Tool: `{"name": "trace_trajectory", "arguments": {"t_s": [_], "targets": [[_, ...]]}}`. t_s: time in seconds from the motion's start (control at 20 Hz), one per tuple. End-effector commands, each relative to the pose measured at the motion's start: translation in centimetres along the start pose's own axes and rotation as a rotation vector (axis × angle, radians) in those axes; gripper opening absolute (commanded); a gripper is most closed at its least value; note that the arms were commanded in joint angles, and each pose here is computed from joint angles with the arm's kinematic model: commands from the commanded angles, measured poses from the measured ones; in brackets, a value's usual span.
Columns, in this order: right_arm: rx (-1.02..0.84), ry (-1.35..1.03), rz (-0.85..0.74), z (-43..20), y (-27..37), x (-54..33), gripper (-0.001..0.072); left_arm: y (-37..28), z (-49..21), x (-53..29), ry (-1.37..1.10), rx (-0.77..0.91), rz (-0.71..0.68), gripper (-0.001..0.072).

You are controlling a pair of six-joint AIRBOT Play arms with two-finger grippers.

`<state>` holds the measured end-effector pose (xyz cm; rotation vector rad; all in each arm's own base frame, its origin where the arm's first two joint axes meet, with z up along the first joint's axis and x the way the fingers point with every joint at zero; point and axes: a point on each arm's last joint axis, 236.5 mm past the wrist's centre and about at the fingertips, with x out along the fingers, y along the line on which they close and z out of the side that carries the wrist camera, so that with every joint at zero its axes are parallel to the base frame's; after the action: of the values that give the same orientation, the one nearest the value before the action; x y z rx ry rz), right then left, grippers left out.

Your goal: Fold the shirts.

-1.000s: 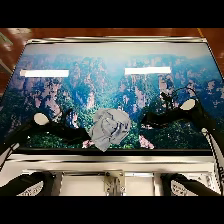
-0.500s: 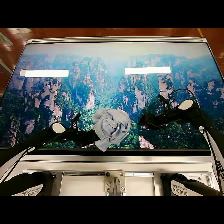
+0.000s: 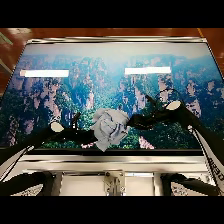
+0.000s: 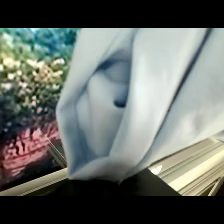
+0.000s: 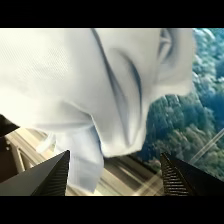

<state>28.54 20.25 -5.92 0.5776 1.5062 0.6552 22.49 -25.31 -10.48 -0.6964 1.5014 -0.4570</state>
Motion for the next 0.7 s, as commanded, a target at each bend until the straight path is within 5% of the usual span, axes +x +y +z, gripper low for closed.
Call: {"name": "trace_trajectory", "arguments": {"t_s": [0.0,0.1,0.15,0.2,0.45,0.65], "targets": [[0.023,-0.038,-0.038,1.2,-0.3,2.6,0.0637,-0.5,0.1,-1.1,0.005,0.035,-0.028,0.0052],[0.055,-0.069,-0.044,2.1,-0.8,3.5,0.0362,-1.1,0.6,-1.8,-0.026,0.050,-0.040,0.0051],[0.063,-0.093,-0.039,2.6,-0.7,3.5,0.0162,-1.5,1.0,-2.2,-0.039,0.059,-0.048,0.0051],[0.052,-0.102,-0.029,2.9,-0.3,3.4,0.0062,-2.2,1.5,-2.6,-0.055,0.074,-0.058,0.0051],[-0.375,-0.097,-0.159,5.3,3.5,-3.0,0.0058,-6.4,5.9,-8.4,-0.140,0.352,0.039,0.0049],[-0.707,-0.447,-0.420,9.6,11.8,-18.0,0.0058,-14.0,11.2,-22.6,-0.413,0.608,0.182,0.0049]]}}
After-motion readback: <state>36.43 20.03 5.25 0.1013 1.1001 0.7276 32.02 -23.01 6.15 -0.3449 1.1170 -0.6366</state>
